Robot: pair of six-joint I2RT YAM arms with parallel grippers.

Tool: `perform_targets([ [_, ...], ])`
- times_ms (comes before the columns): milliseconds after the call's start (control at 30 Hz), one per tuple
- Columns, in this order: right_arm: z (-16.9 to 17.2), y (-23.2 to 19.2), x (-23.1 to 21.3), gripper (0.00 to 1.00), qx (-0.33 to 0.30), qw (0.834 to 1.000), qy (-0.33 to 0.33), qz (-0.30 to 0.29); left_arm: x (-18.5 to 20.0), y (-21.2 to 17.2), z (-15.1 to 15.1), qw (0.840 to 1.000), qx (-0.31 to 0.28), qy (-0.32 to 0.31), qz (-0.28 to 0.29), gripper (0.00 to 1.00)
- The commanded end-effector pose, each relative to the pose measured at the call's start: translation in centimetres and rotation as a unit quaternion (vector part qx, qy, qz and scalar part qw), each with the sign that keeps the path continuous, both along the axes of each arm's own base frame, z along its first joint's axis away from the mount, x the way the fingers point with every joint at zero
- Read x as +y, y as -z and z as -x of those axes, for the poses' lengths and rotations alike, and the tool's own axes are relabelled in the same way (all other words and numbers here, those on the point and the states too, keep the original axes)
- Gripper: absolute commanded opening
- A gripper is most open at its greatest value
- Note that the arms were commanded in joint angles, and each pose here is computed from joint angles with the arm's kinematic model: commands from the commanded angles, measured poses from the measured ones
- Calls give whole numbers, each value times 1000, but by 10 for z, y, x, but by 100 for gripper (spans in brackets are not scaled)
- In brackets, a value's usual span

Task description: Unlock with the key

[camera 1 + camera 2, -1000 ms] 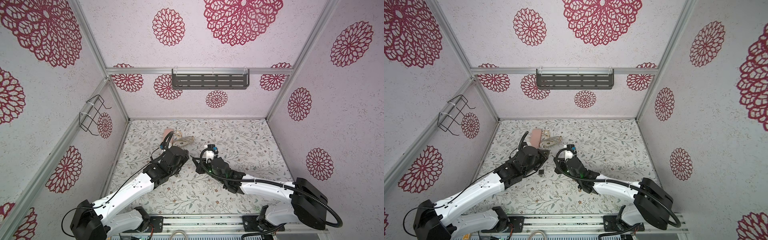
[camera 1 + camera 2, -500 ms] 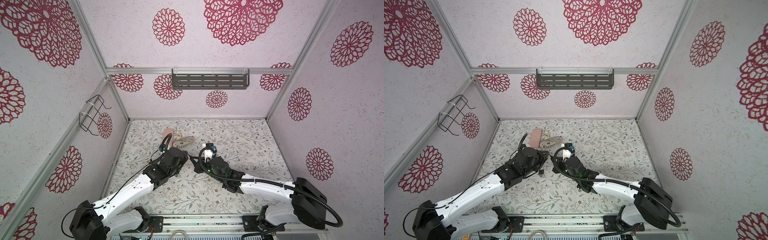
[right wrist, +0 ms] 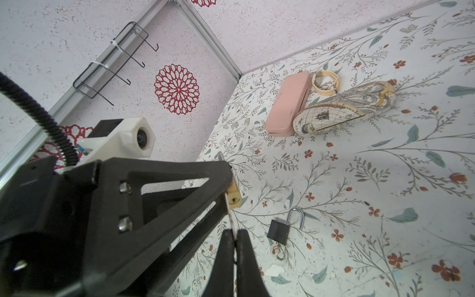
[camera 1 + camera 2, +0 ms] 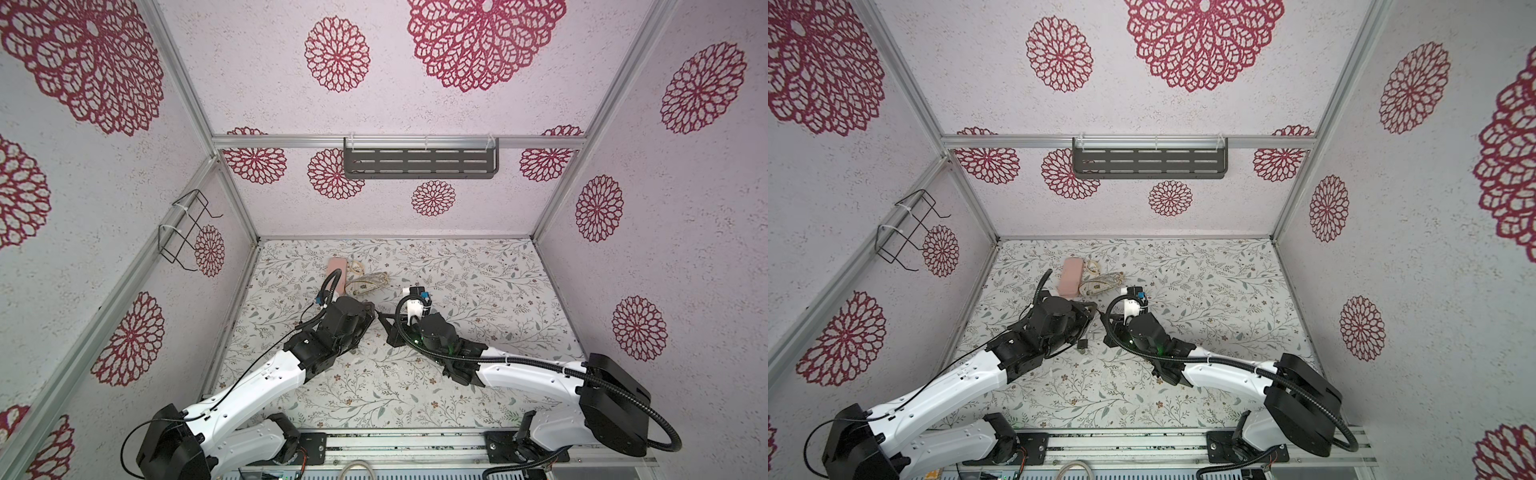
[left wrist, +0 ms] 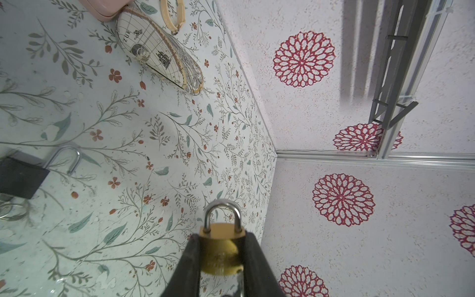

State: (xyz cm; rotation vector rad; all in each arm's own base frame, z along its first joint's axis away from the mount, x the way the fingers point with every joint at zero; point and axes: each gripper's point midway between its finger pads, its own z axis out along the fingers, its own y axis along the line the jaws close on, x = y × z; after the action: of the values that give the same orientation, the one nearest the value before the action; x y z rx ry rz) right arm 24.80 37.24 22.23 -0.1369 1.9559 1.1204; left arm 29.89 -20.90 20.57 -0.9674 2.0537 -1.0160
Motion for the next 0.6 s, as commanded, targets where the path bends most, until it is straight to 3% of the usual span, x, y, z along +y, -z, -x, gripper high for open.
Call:
perform_targets([
  [0, 2, -13, 1, 0, -16, 1000, 1, -12, 5, -8, -3, 1000, -13, -16, 22, 0],
  [567, 2, -9, 1, 0, -15, 1000, 3, -6, 6, -5, -4, 999, -9, -28, 37, 0],
])
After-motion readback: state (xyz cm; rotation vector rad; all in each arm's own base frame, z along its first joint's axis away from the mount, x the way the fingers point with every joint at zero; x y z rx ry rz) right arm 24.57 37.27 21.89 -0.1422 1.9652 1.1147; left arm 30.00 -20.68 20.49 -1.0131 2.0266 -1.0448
